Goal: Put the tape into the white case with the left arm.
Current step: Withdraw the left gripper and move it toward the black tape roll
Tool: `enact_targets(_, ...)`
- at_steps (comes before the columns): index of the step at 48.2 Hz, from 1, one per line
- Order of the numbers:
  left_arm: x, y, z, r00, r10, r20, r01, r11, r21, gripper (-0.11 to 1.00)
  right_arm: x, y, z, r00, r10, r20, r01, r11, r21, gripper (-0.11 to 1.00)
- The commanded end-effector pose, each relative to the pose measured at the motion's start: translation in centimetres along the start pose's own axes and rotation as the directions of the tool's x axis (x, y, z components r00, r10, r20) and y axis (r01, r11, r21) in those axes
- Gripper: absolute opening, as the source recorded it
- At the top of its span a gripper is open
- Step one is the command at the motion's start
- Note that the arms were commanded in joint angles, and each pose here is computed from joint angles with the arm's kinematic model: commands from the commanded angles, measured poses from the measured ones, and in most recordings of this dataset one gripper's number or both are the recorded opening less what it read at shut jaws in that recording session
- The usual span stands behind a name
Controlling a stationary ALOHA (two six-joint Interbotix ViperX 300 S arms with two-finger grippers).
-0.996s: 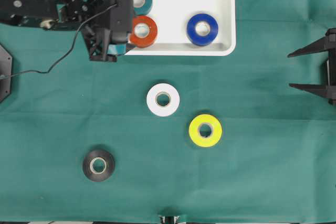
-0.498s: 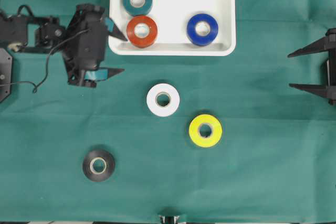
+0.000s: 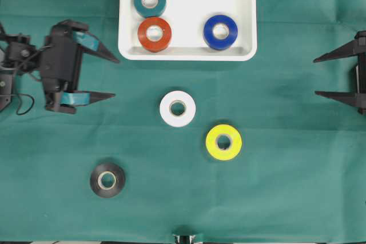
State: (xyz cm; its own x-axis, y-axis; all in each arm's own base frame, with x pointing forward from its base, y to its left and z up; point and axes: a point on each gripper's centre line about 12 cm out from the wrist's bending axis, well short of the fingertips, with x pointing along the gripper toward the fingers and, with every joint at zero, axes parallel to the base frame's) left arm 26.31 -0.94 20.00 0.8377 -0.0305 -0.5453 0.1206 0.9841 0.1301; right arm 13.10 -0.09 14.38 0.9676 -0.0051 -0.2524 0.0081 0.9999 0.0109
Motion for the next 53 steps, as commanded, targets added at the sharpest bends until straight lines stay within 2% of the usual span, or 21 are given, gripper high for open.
enact_targets(1,-0.8,-0.6,0.5,0.999,-0.013,0.049,0.013,1.000,0.010,0.88,0.1,0.0,0.4,1.000,-0.001,0.012,0.001,1.000,0.002,0.86)
enact_targets(10,-1.8,-0.9,-0.2,0.996,-0.016,0.089,0.015,1.000,0.014,0.88,0.1,0.0,0.5,1.000,0.001,0.017,-0.001,1.000,0.001,0.86)
enact_targets(38,-1.7,-1.0,-0.5,0.996,-0.020,0.087,0.019,1.000,0.018,0.88,0.1,0.0,0.5,1.000,0.001,0.015,-0.001,1.000,0.001,0.86)
enact_targets(53,-1.8,-3.4,-0.6,0.991,-0.106,0.084,0.100,0.993,0.070,0.88,0.1,0.0,0.4,1.000,-0.001,0.014,0.001,1.000,0.002,0.86)
